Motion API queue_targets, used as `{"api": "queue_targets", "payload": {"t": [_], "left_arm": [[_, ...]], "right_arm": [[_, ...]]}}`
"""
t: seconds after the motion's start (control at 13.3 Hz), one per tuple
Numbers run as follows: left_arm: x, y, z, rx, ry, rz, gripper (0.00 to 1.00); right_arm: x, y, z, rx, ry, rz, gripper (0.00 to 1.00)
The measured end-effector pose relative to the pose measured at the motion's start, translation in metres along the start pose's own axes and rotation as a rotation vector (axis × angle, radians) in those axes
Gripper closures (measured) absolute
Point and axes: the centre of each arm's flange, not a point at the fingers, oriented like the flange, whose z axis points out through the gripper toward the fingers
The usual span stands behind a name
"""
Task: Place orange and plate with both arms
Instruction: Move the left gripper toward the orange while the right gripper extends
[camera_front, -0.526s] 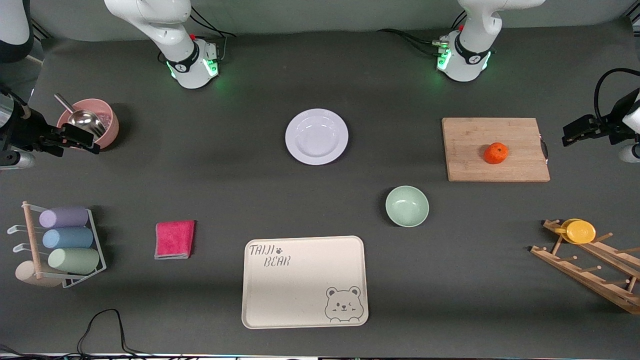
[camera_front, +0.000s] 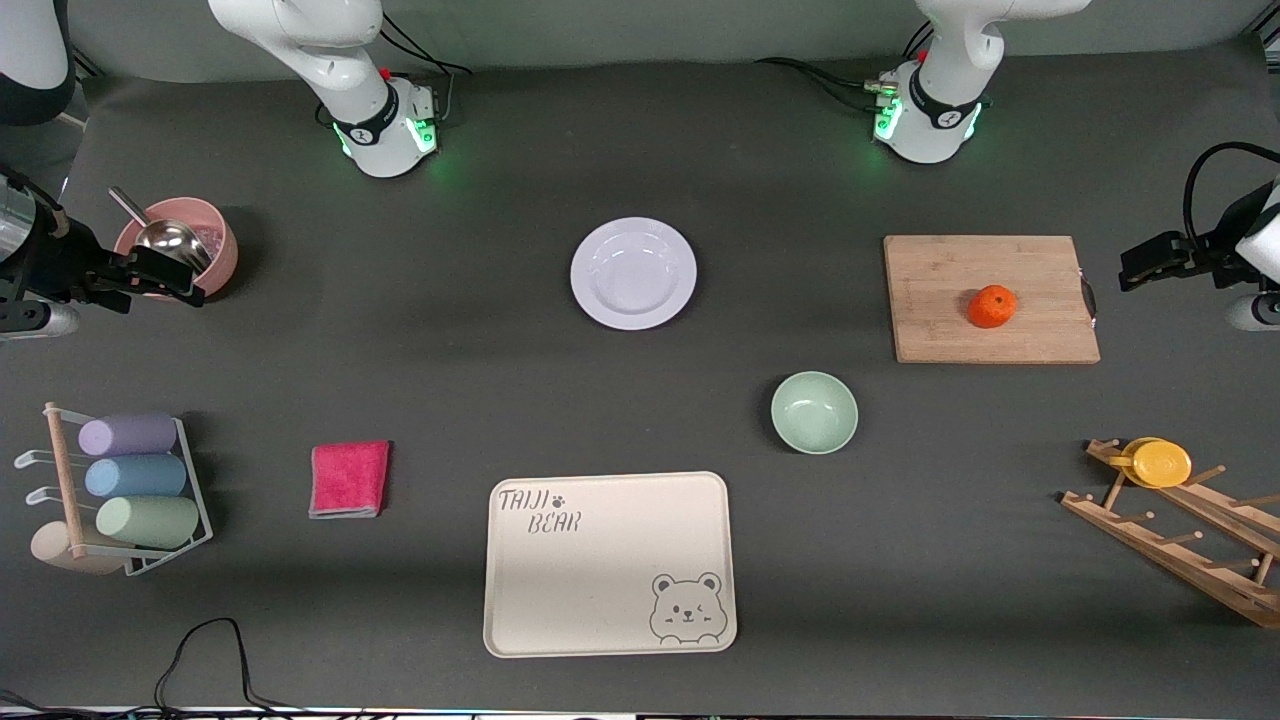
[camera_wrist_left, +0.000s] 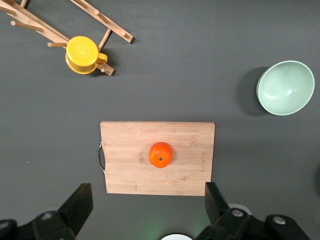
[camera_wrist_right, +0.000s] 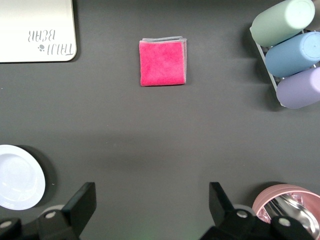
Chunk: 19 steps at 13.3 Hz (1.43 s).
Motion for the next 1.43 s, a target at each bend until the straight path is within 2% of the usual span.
{"api": "queue_targets", "payload": {"t": [0.3, 0.45, 0.68, 0.83, 0.98, 1.2, 1.43], "left_arm": [[0.000, 0.002, 0.001, 0.005, -0.007, 0.006, 0.00], [-0.002, 0.002, 0.005, 0.005, -0.036, 0.005, 0.00], [-0.015, 0.000, 0.003, 0.002, -0.075, 0.002, 0.00], [-0.040, -0.002, -0.005, -0.003, -0.082, -0.001, 0.00], [-0.082, -0.009, -0.009, -0.009, -0.083, -0.009, 0.00], [-0.152, -0.015, -0.003, -0.010, -0.067, -0.012, 0.00], [-0.168, -0.013, 0.008, -0.011, -0.070, -0.009, 0.00]], "right_arm": [[0.000, -0.003, 0.005, 0.001, -0.021, -0.006, 0.00], [0.003, -0.002, 0.014, 0.004, -0.039, -0.005, 0.00], [0.011, 0.000, 0.035, 0.018, -0.091, -0.003, 0.00], [0.018, -0.006, 0.054, 0.058, -0.126, -0.004, 0.00], [0.023, -0.018, 0.074, 0.099, -0.162, -0.014, 0.00], [0.029, -0.033, 0.096, 0.113, -0.203, -0.036, 0.00], [0.035, -0.036, 0.111, 0.115, -0.221, -0.039, 0.00]]}}
